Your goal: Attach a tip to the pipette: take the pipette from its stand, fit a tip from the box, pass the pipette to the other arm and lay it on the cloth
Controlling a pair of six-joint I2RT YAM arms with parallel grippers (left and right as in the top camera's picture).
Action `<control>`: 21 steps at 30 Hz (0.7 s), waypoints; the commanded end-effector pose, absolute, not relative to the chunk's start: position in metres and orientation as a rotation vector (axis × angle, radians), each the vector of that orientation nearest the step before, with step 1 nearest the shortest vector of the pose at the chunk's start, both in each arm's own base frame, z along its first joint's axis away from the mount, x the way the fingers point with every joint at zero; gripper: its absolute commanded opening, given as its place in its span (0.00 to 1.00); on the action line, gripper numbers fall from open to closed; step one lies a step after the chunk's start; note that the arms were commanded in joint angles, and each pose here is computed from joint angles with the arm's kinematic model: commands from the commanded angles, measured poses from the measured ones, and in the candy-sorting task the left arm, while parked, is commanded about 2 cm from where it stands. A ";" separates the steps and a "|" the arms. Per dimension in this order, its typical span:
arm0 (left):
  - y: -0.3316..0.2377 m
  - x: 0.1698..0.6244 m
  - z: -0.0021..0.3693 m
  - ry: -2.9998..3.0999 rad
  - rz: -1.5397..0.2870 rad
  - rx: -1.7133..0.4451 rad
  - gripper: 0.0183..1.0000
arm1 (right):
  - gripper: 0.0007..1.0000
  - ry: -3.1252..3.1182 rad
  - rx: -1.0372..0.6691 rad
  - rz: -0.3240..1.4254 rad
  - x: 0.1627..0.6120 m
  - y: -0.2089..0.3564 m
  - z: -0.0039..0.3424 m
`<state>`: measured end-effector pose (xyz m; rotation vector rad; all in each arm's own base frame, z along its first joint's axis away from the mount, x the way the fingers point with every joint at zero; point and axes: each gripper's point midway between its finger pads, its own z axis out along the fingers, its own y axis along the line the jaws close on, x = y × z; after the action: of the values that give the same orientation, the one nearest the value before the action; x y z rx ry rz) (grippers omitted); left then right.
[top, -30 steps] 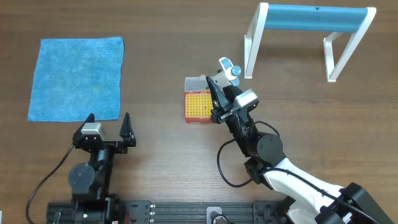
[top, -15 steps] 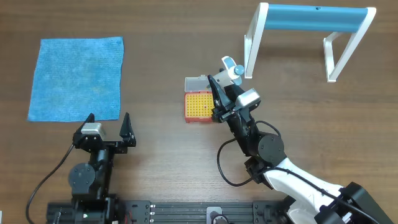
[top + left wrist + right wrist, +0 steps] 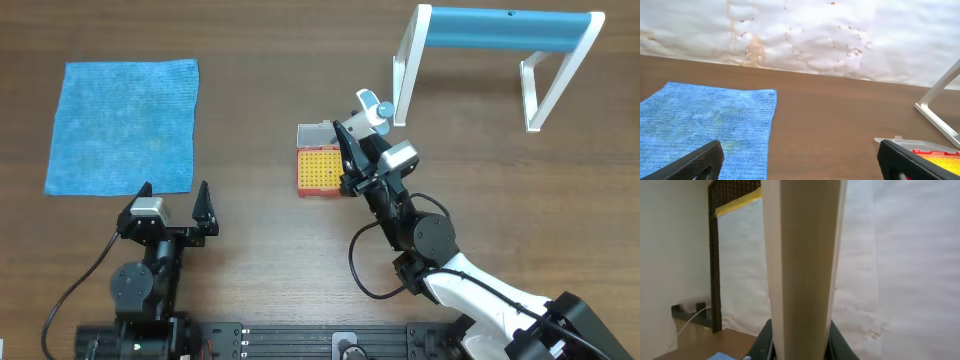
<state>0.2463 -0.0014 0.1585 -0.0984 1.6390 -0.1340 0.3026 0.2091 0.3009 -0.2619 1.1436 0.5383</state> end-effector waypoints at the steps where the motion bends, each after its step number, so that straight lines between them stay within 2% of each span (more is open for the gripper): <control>1: -0.004 0.246 0.158 1.641 -0.145 -0.086 1.00 | 0.07 1.130 -0.259 0.545 0.304 0.210 0.307; 18: -0.004 0.246 0.158 1.639 -0.146 -0.086 1.00 | 0.07 1.187 0.033 0.970 0.305 0.208 0.309; 20: -0.009 0.246 0.158 1.640 -0.231 -0.133 1.00 | 0.07 1.190 0.055 1.001 0.305 0.208 0.309; 21: -0.013 0.245 0.158 1.637 -0.339 -0.210 1.00 | 0.07 1.191 0.073 1.028 0.305 0.208 0.309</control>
<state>0.2463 -0.0022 0.1586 -0.1093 1.6383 -0.1518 0.3026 0.2095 0.3006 -0.0128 1.2066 0.9187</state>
